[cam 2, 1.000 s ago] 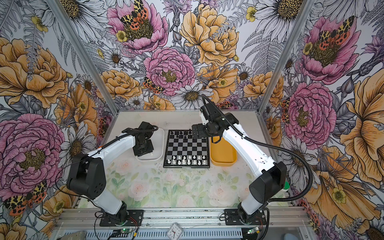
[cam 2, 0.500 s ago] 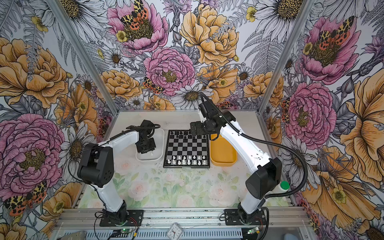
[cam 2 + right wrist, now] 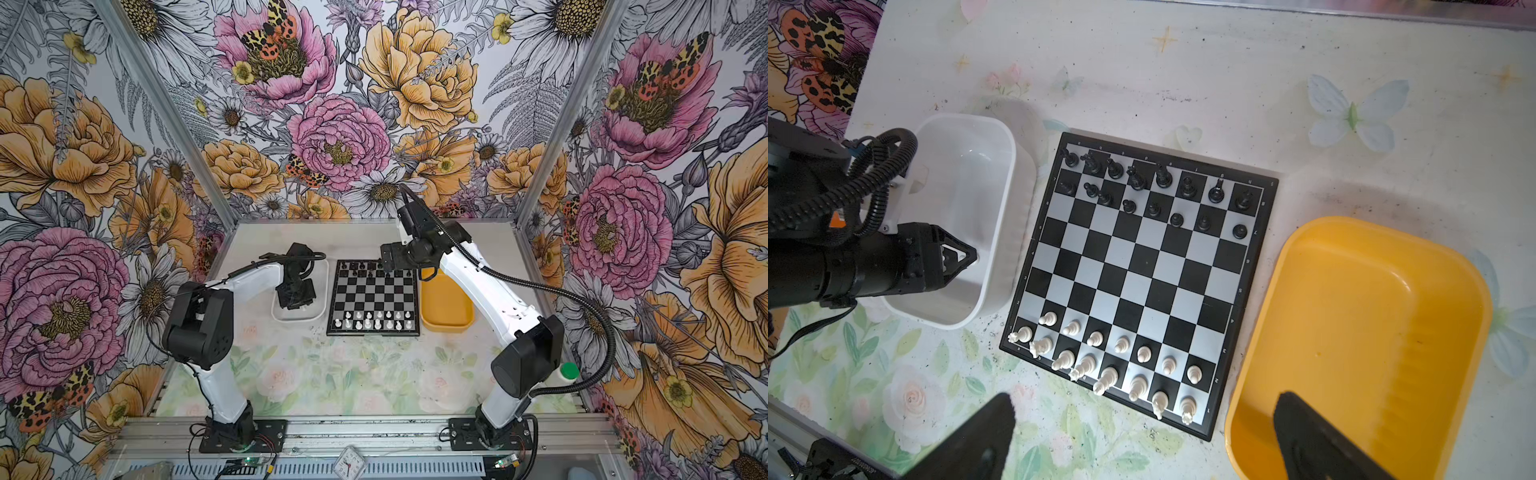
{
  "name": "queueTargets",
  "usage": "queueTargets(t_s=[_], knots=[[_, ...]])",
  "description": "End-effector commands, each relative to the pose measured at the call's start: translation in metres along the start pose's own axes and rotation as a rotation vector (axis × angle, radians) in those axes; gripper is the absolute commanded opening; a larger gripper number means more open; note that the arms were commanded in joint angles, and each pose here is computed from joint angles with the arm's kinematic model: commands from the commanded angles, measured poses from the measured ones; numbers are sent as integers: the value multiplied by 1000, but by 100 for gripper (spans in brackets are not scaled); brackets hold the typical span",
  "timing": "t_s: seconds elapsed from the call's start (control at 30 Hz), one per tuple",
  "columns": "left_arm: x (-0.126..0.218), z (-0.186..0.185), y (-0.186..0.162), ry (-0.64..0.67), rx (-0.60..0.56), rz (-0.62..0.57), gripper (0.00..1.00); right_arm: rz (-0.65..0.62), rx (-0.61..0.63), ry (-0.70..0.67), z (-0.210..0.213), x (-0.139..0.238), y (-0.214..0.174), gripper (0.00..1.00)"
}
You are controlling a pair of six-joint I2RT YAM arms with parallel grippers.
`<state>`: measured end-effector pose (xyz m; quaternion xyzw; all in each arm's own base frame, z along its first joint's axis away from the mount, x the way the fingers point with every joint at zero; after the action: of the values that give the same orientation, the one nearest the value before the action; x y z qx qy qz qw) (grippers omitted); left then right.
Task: Set up the chess pieces on the board
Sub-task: 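Lower the open left gripper around the last white pawn in the white tray, then close the left gripper on the white pawn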
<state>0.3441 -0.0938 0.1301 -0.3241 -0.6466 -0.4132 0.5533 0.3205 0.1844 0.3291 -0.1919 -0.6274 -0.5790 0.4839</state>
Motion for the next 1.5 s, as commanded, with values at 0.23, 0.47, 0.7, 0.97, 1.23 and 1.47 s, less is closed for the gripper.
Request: queueTargets(t_s=[0.23, 0.47, 0.7, 0.97, 1.23, 1.47], knots=[[-6, -6, 1, -16, -17, -14, 31, -18, -9, -28, -2, 13, -3, 100], [-6, -4, 2, -10, -20, -16, 29, -16, -13, -30, -2, 13, -4, 100], [-9, -2, 2, -1, -26, -9, 26, -18, -18, -27, -1, 13, -3, 100], [-11, 3, 2, 7, -24, -5, 22, -18, -22, -23, 0, 13, -2, 100], [-10, 7, 1, 8, -26, 0, 18, -20, -26, -16, 2, 14, -2, 100], [-9, 9, 3, 8, -28, -6, 16, -18, -24, -16, 5, 14, -4, 100]])
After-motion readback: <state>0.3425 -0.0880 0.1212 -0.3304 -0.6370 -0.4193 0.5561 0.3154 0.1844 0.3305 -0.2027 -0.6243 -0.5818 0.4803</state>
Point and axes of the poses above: each gripper's point midway between its finger pads, its own x axis back along the fingers, its own z axis along the line the jaws close on, y = z × x, the point moved 9 cm from there along x, back along the fingers, and after that the axes turned 7 degrees about x, right-handed, at the moved point
